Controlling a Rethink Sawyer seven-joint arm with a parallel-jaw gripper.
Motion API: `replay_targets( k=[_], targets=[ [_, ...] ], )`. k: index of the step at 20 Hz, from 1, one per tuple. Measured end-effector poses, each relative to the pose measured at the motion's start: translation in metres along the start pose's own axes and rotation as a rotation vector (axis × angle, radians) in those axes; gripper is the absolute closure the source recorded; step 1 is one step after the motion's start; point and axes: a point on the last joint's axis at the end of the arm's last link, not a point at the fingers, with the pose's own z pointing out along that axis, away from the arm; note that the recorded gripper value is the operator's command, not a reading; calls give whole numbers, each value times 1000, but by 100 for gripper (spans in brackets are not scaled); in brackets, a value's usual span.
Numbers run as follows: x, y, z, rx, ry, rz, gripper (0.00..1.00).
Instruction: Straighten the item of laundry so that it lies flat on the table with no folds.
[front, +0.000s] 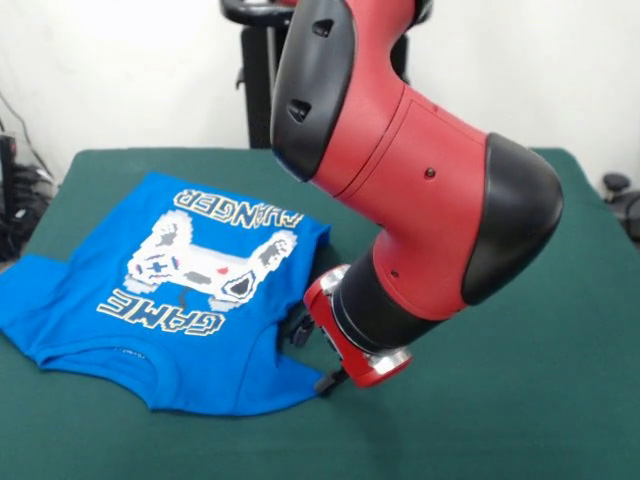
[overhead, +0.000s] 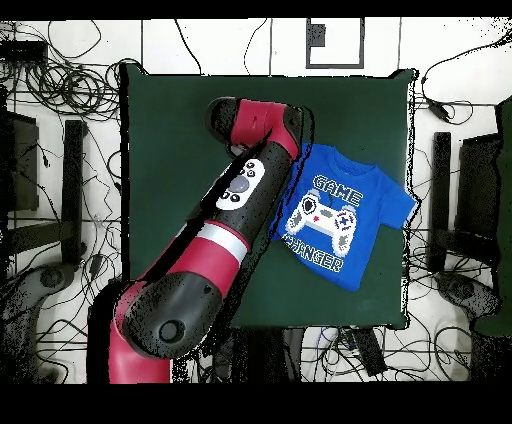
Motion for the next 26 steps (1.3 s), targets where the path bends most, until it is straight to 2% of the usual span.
replay_targets(
  k=[26],
  targets=[
    [10,14,-10,-1,16,-10,0]
  ],
)
